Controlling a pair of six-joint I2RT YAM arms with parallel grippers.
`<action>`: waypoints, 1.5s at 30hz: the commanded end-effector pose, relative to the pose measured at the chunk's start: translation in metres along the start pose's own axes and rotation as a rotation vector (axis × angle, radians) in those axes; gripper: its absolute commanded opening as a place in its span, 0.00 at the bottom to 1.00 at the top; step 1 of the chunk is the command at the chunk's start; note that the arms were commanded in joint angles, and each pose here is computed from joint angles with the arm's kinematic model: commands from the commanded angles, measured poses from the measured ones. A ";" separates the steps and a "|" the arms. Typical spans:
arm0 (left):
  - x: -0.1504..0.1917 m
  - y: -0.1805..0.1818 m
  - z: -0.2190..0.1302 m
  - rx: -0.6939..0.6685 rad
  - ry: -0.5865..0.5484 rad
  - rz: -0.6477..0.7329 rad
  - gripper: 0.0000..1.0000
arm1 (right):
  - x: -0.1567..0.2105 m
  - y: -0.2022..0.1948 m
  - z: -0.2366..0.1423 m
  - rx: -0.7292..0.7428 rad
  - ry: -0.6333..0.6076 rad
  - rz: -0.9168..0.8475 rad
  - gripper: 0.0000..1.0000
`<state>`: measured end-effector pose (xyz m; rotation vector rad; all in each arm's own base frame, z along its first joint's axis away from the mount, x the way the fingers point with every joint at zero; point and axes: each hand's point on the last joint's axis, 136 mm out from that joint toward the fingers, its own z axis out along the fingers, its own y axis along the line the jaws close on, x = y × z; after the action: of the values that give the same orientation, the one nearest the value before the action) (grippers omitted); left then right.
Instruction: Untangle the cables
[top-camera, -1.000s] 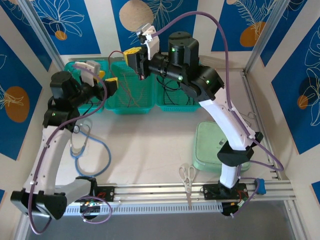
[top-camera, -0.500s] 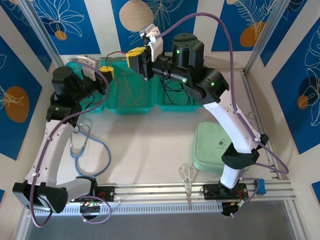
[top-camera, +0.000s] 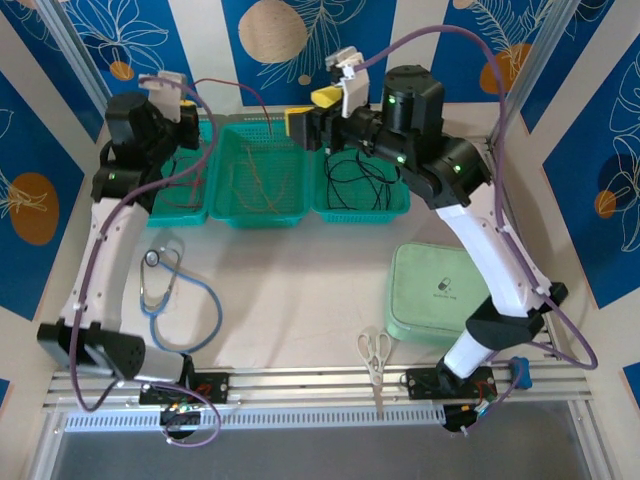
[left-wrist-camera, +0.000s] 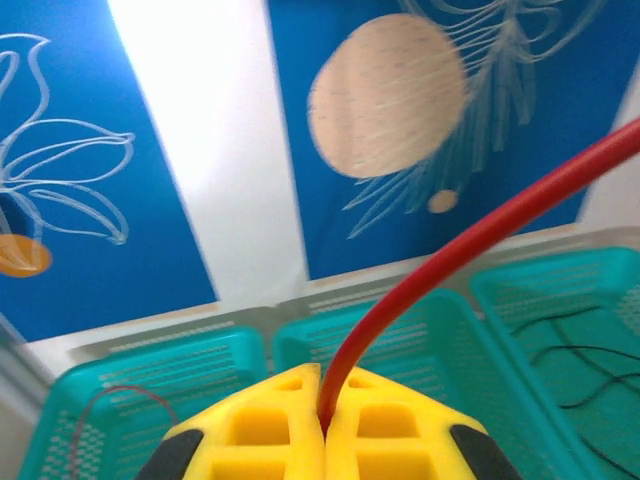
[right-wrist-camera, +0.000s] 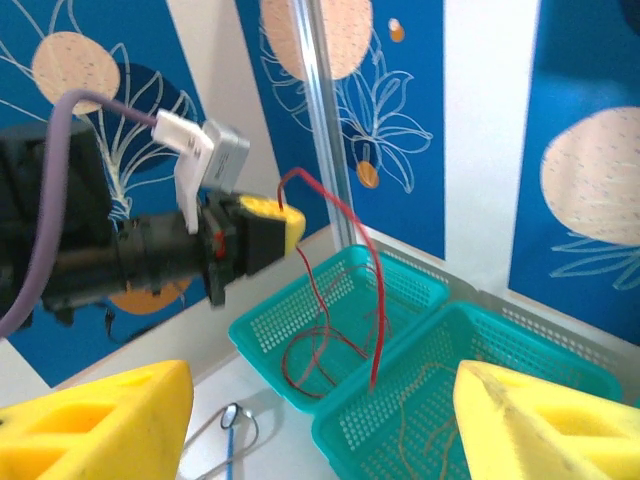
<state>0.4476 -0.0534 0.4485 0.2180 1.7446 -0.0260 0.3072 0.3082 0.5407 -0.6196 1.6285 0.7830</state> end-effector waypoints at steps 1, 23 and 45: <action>-0.021 0.038 0.005 -0.173 -0.001 0.098 0.00 | -0.014 -0.009 -0.025 0.024 -0.060 0.023 0.69; 0.096 0.181 0.099 -0.534 0.207 -0.165 0.00 | -0.004 -0.057 -0.079 0.157 -0.038 0.063 0.68; 0.322 0.185 0.121 -0.548 0.697 -0.402 0.00 | 0.004 -0.061 -0.074 0.163 -0.011 0.087 0.67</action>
<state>0.5466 0.1586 0.1579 -0.5723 2.2906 0.3305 0.3067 0.2128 0.5387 -0.4344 1.6867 0.6995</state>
